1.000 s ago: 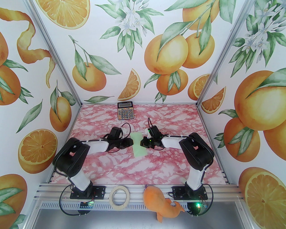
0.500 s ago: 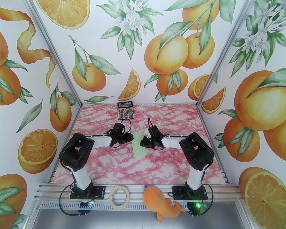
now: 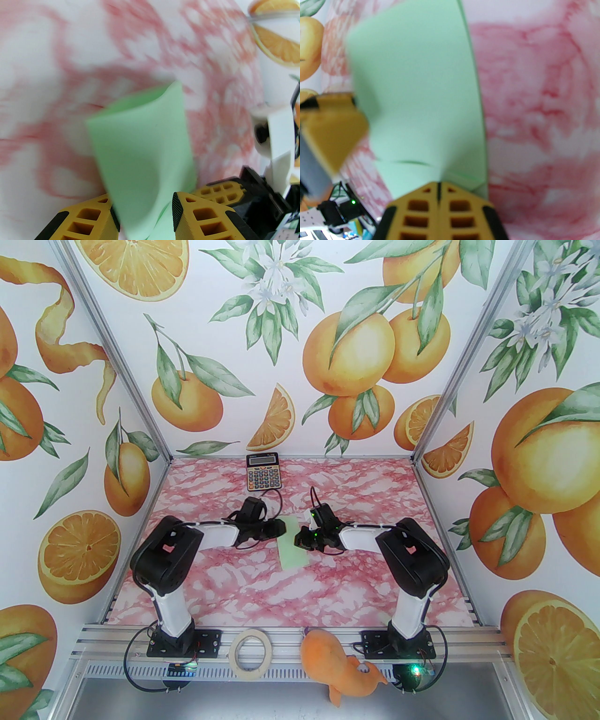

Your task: Fold a paper plane with a square sheet of paper (fold left side to right side)

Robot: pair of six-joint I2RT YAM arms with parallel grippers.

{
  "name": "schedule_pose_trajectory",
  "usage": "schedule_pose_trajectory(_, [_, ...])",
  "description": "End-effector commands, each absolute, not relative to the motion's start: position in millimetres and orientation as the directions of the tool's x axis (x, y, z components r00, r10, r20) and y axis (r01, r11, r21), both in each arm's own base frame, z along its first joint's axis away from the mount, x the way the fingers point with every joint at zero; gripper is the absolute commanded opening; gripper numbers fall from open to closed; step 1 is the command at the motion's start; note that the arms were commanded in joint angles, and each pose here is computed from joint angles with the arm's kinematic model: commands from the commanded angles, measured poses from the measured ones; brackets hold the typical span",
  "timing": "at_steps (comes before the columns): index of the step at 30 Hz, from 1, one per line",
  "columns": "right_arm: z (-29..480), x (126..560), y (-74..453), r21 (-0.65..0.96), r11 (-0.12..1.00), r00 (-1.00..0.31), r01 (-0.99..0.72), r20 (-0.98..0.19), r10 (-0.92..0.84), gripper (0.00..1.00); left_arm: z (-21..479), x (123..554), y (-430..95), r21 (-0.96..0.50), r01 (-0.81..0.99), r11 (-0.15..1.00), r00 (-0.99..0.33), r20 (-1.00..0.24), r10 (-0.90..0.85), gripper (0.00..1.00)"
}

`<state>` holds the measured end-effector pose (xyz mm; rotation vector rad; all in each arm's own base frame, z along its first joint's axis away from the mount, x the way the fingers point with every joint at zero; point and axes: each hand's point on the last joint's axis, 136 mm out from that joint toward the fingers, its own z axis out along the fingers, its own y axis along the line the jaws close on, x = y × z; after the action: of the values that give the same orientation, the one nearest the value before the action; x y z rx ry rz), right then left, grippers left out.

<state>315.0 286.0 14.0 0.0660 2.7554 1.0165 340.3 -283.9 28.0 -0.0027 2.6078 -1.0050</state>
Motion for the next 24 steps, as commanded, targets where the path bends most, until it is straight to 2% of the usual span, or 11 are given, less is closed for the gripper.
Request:
schedule_pose_trajectory(1, [-18.1,293.9,265.6,0.562,0.826,-0.988,0.041,-0.101,0.118,0.0,30.8,319.5,-298.4,-0.689,0.181,0.702,-0.951,-0.305,-0.054,0.42])
schedule_pose_trajectory(11, [-17.8,295.6,266.8,0.565,0.824,-0.987,0.042,-0.103,0.121,0.0,25.0,287.8,-288.7,-0.691,0.18,0.7,-0.957,-0.287,-0.037,0.38])
schedule_pose_trajectory(14, [-14.0,297.2,268.4,0.573,0.819,-0.987,0.037,-0.11,0.121,0.0,20.5,284.8,-287.4,-0.687,0.176,0.705,-0.959,-0.282,-0.036,0.29])
schedule_pose_trajectory(17, [-3.1,301.7,270.1,0.585,0.811,-0.983,0.023,-0.134,0.125,0.0,22.6,288.5,-288.2,-0.682,0.177,0.709,-0.956,-0.292,-0.042,0.13])
schedule_pose_trajectory(18, [2.0,303.6,270.7,0.59,0.807,-0.981,0.015,-0.147,0.126,0.0,24.8,290.3,-288.5,-0.679,0.179,0.712,-0.954,-0.296,-0.044,0.12])
schedule_pose_trajectory(20, [14.3,307.8,271.1,0.601,0.799,-0.975,-0.001,-0.177,0.132,0.05,29.6,292.7,-288.3,-0.672,0.184,0.718,-0.951,-0.307,-0.043,0.08])
schedule_pose_trajectory(22, [29.9,313.9,269.6,0.617,0.787,-0.967,-0.013,-0.207,0.147,0.14,36.5,296.1,-286.8,-0.657,0.191,0.729,-0.945,-0.323,-0.043,0.04])
schedule_pose_trajectory(24, [46.5,320.7,264.9,0.628,0.778,-0.956,-0.02,-0.24,0.169,0.15,43.1,297.6,-283.5,-0.639,0.193,0.745,-0.943,-0.33,-0.039,0.01])
